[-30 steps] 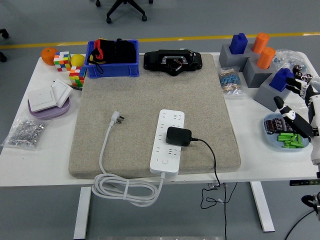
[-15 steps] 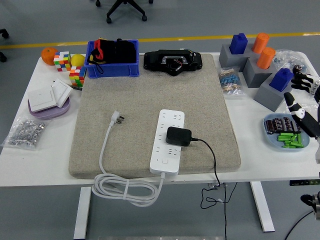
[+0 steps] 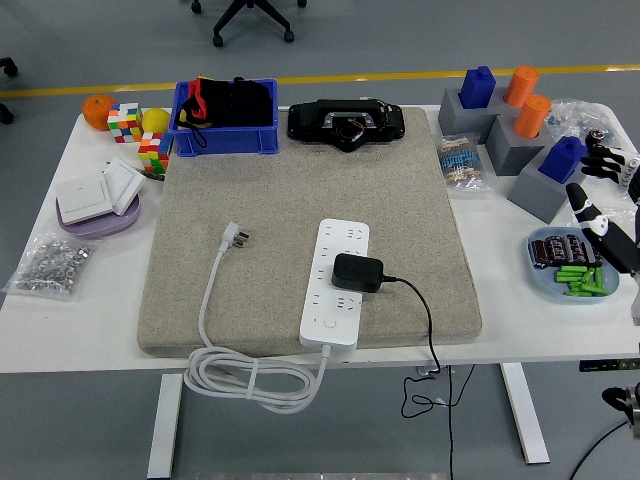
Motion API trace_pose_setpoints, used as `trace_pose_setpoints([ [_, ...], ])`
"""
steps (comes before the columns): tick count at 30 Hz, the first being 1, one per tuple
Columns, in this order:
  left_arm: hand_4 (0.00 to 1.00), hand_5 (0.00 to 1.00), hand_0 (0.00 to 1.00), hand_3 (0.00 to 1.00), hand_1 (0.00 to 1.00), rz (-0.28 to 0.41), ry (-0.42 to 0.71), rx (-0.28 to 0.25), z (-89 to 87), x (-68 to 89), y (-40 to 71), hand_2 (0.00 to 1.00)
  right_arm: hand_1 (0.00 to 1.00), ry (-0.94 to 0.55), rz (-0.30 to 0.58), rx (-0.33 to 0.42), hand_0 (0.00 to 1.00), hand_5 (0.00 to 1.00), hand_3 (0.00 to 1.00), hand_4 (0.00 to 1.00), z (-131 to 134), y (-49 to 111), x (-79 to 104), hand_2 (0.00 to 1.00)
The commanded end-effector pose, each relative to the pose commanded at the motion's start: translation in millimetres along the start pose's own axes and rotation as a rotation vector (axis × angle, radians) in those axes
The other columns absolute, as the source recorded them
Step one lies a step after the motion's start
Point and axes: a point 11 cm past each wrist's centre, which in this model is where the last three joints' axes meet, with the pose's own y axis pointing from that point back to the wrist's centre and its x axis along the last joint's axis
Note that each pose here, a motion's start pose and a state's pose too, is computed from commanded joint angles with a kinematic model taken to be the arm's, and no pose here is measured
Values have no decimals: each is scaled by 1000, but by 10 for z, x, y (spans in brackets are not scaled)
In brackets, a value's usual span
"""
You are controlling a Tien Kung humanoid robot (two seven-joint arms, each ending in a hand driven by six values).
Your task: Press the white button,pick up the black plug,place it near the board,insert it into the board
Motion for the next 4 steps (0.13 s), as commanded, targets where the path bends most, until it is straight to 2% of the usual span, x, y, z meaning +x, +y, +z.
trace_pose_setpoints([
  [4,648,543,775,733,710,-3,-1,-4,20,-9,4,665,585,2,2,-4,664,630,678,895,9,5,4,621],
])
